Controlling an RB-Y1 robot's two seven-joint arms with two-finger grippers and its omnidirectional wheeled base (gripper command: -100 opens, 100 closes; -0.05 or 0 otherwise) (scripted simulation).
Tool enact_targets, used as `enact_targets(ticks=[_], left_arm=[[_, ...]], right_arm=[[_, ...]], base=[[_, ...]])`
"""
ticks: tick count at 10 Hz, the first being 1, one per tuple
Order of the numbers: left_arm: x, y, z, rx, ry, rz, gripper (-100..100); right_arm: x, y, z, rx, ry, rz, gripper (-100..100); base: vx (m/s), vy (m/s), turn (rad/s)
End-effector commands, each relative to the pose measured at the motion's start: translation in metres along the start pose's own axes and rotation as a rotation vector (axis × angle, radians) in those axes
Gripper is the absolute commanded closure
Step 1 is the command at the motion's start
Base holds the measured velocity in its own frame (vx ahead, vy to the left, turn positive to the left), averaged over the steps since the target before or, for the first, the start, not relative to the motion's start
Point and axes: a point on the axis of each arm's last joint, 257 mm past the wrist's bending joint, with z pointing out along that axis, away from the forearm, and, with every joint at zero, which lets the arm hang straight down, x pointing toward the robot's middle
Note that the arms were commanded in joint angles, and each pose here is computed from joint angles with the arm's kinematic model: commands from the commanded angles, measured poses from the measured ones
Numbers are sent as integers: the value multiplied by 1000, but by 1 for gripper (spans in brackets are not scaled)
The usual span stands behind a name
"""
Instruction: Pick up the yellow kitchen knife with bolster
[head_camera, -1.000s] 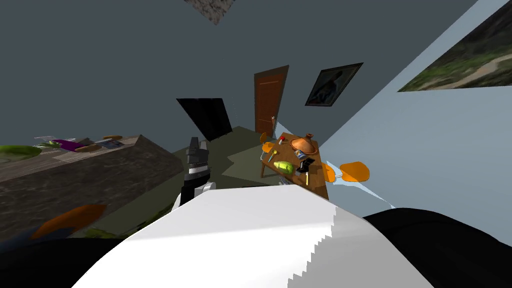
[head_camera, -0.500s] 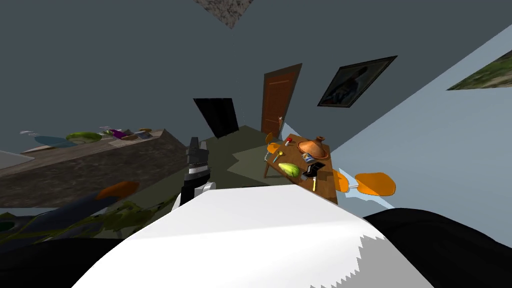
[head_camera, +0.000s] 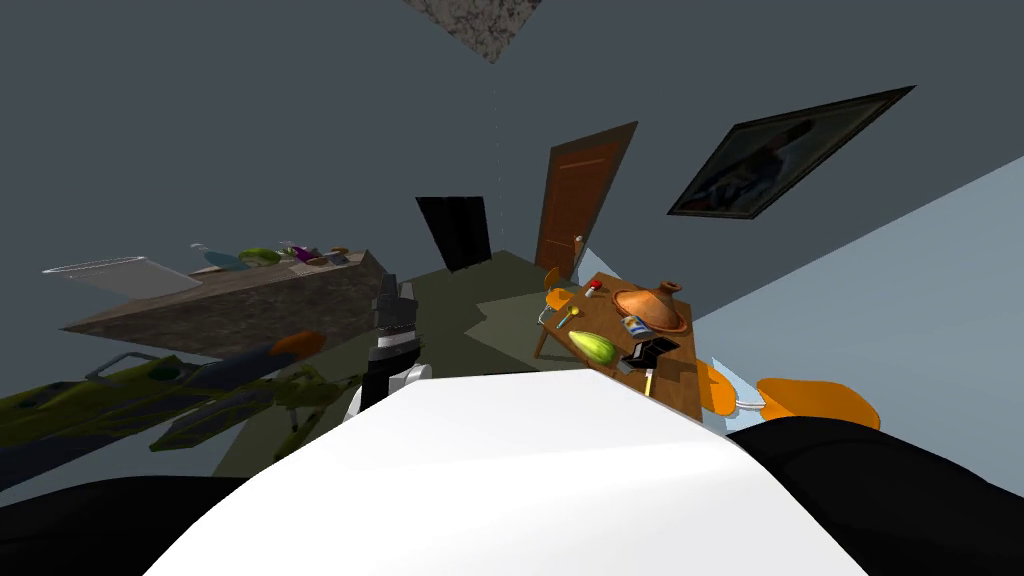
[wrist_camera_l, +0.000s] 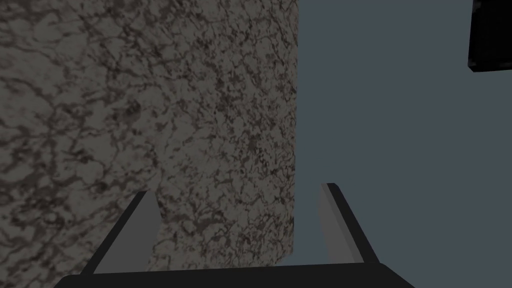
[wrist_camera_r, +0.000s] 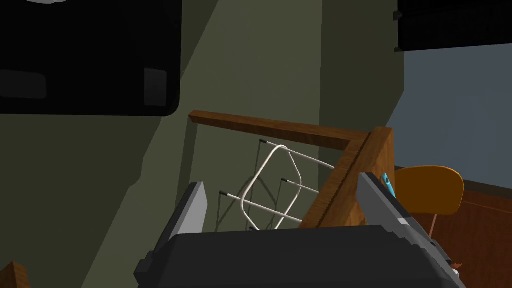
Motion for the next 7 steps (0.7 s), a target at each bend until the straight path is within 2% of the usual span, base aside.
enact_targets(ticks=[1,2,3,5,6,7], left_arm=[[0,0,0,0,0,0,0],[0,0,0,0,0,0,0],[0,0,0,0,0,0,0],[0,0,0,0,0,0,0],[0,0,0,0,0,0,0],[0,0,0,0,0,0,0]], right_arm=[[-2,-29,-15,72,-7,16,-100],[-2,-29,-15,72,-7,16,-100],[-2,-55,-32,139,-2,39,-100],[-5,-61,-36,154,-8,38,-100],[-6,-85,-54,220,-7,59,-100],[-5,-85,-54,219,-6,59,-100]], base=[[-6,25,161],[-5,8,-16],[-4,19,270],[1,6,58],[4,14,212],[4,6,153]])
